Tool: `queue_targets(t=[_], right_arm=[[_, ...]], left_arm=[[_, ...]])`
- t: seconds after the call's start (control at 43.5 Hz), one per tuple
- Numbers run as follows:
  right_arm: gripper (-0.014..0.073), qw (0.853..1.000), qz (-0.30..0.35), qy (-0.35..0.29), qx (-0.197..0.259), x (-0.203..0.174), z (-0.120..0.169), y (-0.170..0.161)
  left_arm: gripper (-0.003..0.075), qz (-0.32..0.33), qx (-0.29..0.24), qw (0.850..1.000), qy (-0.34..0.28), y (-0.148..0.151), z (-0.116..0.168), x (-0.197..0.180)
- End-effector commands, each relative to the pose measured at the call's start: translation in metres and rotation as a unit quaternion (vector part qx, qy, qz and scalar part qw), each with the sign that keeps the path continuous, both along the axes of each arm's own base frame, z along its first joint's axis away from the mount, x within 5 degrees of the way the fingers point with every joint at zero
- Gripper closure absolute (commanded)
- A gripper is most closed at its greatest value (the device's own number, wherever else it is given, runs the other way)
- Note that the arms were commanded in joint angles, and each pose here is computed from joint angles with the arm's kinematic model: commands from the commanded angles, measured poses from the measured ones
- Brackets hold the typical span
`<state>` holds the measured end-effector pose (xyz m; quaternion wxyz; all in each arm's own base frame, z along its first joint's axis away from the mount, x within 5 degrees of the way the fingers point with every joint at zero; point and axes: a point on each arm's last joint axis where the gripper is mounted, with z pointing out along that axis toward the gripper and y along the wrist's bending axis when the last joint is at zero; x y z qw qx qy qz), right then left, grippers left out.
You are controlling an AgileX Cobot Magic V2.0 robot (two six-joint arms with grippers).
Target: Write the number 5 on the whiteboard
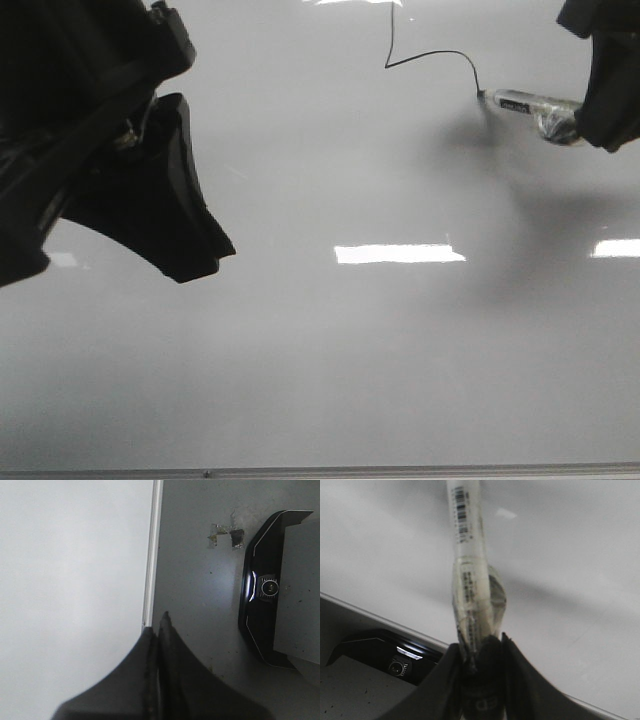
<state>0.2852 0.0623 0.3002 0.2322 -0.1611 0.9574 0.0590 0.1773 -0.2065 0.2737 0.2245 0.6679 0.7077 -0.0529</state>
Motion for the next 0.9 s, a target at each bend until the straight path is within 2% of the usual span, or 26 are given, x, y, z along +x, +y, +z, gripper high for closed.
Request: queue_targets(t=[0.0,0.276,0.345,0.414,0.552,0.644,0.782,0.874], right_arm=[[0.0657,0.999,0.000,-0.032,0.011,-0.004,0.010,0.003],[0.0657,0.997,0.072,-0.020,0.025,0.001,-0.014,0.057],[0.0657,0.996,0.084,-0.017,0.030,0.001,-0.012,0.067],[0.0657,0.995,0.089,-0.028,0.036,-0.003,0.000,0.069],[0.0657,0.987,0.086,-0.121,0.055,-0.017,0.052,0.059],[0.0657,0.983,0.069,-0.160,0.065,-0.013,0.079,0.051],[0.0657,0.981,0.048,-0.177,0.067,0.007,0.095,0.044],[0.0657,0.983,0.046,-0.165,0.063,0.017,0.092,0.045]], left_arm=[[0.0741,0.004,-0.042,0.999,-0.025,-0.002,0.020,-0.002],[0.0741,0.004,-0.041,0.999,-0.024,-0.002,0.020,-0.002],[0.0741,0.004,-0.041,0.999,-0.024,-0.002,0.020,-0.002],[0.0741,0.004,-0.041,0.999,-0.024,-0.002,0.020,-0.002],[0.0741,0.004,-0.041,0.999,-0.024,-0.002,0.020,-0.002],[0.0741,0.004,-0.041,0.999,-0.024,-0.002,0.020,-0.002],[0.0741,0.004,-0.042,0.999,-0.024,-0.002,0.020,-0.002],[0.0741,0.004,-0.042,0.999,-0.024,-0.002,0.020,-0.002]])
